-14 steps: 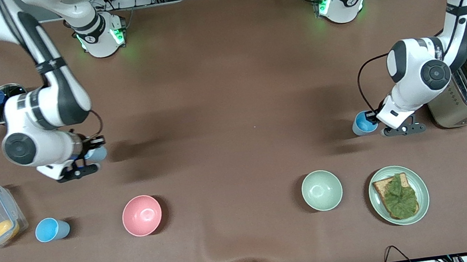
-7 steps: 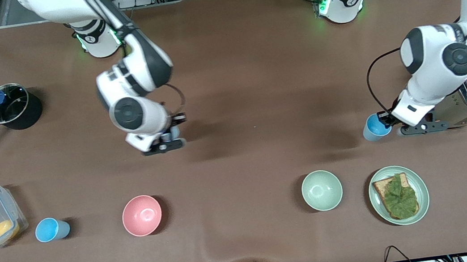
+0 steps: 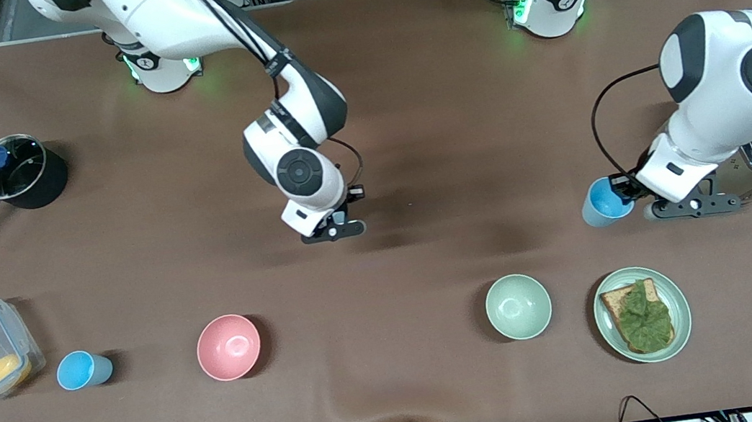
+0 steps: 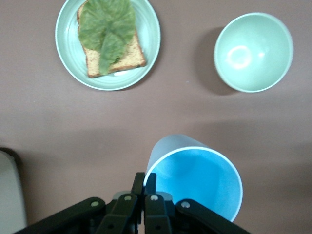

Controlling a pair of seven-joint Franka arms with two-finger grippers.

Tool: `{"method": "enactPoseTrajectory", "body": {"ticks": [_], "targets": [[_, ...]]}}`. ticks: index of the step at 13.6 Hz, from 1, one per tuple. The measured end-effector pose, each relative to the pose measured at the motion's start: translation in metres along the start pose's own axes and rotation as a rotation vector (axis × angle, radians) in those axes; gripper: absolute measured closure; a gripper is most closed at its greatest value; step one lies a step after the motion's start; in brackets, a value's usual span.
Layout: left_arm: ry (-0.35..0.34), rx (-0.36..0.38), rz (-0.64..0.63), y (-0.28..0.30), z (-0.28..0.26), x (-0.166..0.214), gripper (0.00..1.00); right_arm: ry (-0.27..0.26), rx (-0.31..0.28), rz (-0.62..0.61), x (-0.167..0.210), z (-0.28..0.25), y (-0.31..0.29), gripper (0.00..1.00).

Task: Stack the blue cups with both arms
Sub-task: 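Carry the blue cup with the right gripper to the table center and release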

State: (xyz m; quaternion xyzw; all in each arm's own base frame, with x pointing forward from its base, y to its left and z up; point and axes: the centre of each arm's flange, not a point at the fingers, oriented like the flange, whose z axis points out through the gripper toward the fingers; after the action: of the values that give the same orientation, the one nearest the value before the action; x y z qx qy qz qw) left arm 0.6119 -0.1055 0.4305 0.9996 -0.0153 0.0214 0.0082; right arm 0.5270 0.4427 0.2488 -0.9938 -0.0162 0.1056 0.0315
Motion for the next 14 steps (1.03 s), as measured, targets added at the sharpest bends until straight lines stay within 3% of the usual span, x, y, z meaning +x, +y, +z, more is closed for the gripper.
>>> {"method": "enactPoseTrajectory", "body": {"ticks": [3, 4, 10, 13, 14], "targets": [[0.004, -0.019, -0.046, 0.041, -0.006, -0.005, 0.97, 0.007, 0.002, 0.0, -0.002, 0.001, -0.008, 0.96], [0.005, -0.025, -0.062, 0.052, -0.008, -0.006, 0.97, 0.011, 0.004, -0.003, -0.002, 0.003, -0.009, 0.9], [-0.001, -0.05, -0.133, 0.102, -0.009, -0.017, 0.97, 0.037, 0.019, -0.022, 0.001, -0.021, -0.025, 0.31], [-0.013, -0.057, -0.136, 0.115, -0.003, -0.016, 0.97, -0.019, -0.006, 0.016, 0.018, -0.072, 0.007, 0.0], [-0.02, -0.058, -0.128, 0.121, 0.001, -0.017, 0.97, -0.038, -0.005, 0.017, 0.025, -0.097, 0.03, 0.0]]}}
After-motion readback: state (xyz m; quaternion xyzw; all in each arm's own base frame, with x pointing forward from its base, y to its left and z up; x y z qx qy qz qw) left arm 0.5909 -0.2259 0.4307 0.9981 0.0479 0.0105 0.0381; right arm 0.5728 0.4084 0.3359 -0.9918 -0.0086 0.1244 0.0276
